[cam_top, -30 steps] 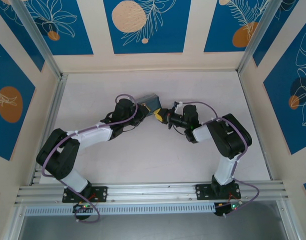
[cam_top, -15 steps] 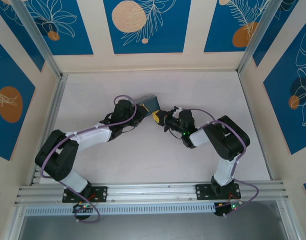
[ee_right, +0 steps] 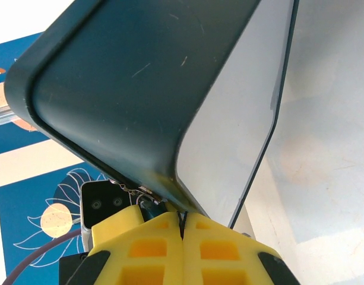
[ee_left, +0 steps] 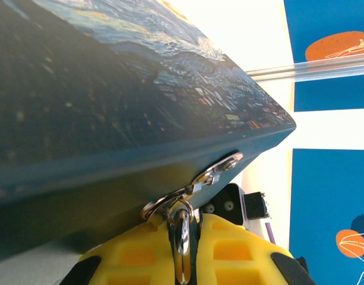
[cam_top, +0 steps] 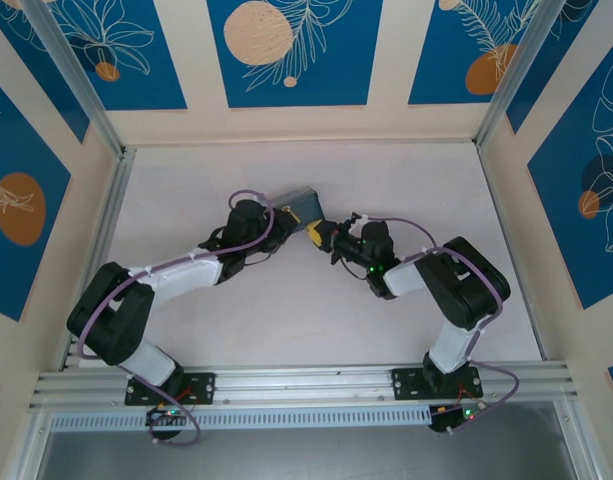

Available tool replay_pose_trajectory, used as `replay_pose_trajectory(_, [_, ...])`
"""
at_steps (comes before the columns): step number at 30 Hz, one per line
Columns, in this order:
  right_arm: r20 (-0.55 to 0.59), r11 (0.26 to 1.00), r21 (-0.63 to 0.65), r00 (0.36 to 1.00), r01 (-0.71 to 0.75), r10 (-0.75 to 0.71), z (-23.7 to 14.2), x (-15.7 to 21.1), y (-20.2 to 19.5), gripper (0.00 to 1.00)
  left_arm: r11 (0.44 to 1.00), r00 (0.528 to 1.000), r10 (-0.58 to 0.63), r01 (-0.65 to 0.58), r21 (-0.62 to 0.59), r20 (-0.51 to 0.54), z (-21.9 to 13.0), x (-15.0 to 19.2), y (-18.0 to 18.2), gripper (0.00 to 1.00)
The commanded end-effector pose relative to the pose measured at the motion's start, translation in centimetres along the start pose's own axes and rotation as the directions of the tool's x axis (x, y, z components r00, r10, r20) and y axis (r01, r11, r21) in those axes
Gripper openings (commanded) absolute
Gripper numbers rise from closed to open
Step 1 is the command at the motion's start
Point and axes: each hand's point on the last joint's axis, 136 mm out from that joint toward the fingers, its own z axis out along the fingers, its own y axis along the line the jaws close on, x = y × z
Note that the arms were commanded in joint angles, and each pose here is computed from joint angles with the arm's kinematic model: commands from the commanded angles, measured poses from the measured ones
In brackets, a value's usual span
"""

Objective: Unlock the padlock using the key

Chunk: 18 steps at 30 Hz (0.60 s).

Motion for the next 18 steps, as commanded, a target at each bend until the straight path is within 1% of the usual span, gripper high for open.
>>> replay_pose_trajectory(1, [-0.044, 0.994, -0.093, 0.998, 0.048, -0.053, -0.3, 2.0, 3.1, 0.00, 0.998, 0.998, 0.021, -0.017, 0.068, -0.067, -0.4, 2.1, -2.0, 0.00])
replay_pose_trajectory(14, [-0.011, 0.993, -0.101, 0.998, 0.060, -0.061, -0.1, 2.0, 3.6, 0.00, 1.000, 0.999, -0.003, 0.004, 0.020, -0.036, -0.4, 1.5, -1.1, 0.00])
replay_pose_trajectory(18, [-0.007, 0.993, -0.101, 0.998, 0.063, -0.064, -0.4, 2.0, 3.5, 0.00, 1.000, 1.000, 0.002, -0.002, -0.014, -0.022, -0.6, 1.3, -0.5, 0.00])
